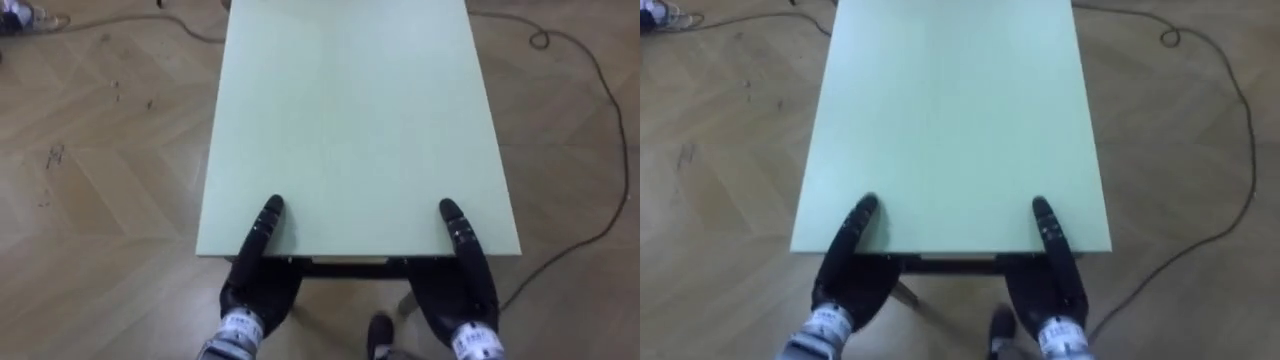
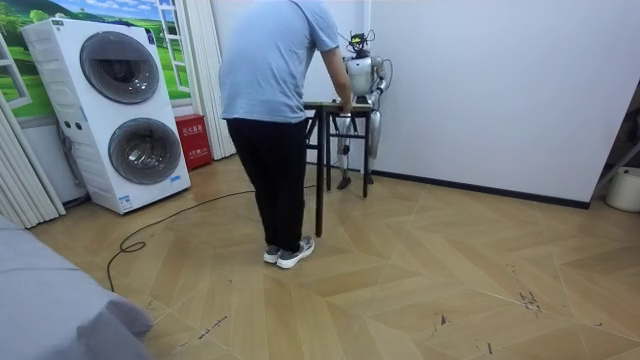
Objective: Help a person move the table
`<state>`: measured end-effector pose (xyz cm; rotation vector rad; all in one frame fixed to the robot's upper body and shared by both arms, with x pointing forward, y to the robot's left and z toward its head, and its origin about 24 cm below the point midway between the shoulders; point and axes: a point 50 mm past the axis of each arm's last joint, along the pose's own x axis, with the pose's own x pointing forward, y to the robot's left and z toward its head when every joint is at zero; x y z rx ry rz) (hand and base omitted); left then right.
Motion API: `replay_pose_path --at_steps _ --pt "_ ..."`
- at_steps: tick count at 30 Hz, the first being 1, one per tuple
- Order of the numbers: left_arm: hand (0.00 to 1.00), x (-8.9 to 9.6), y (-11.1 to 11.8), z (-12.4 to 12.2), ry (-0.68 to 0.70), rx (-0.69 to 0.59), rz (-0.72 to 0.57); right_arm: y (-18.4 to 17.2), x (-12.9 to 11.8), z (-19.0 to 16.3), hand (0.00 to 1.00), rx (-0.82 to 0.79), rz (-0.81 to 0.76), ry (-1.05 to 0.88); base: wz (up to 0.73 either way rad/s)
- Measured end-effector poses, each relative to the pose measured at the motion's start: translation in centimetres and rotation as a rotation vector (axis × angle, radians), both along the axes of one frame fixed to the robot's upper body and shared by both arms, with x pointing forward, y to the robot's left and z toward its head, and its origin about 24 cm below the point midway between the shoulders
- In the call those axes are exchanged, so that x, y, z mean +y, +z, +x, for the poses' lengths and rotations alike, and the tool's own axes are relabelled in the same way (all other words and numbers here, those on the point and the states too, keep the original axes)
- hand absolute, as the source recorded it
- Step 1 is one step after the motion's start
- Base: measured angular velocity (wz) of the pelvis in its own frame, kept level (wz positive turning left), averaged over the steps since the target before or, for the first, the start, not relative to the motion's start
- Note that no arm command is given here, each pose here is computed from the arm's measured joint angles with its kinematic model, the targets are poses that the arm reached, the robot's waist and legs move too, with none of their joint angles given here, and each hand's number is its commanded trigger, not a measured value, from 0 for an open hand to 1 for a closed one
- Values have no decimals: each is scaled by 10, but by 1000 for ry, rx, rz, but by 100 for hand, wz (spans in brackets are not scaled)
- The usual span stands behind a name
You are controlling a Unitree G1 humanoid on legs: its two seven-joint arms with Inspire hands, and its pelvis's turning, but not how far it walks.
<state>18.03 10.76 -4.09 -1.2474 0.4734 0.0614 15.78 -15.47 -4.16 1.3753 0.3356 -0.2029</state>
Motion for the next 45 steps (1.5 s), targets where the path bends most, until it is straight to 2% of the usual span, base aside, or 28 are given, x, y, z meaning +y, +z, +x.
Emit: replay_pose_path --at_steps 12,20,32,45 --pt "100 18 8 -3 58 -47 55 4 17 7 100 -14 40 44 -30" --pt "100 20 8 -4 66 -46 59 3 20 10 100 -15 37 53 2" --pt "100 20 7 -11 100 -41 29 6 20 16 100 -38 4 82 24" --pt "100 16 3 -22 126 -1 -13 7 16 15 100 -38 -40 107 49"
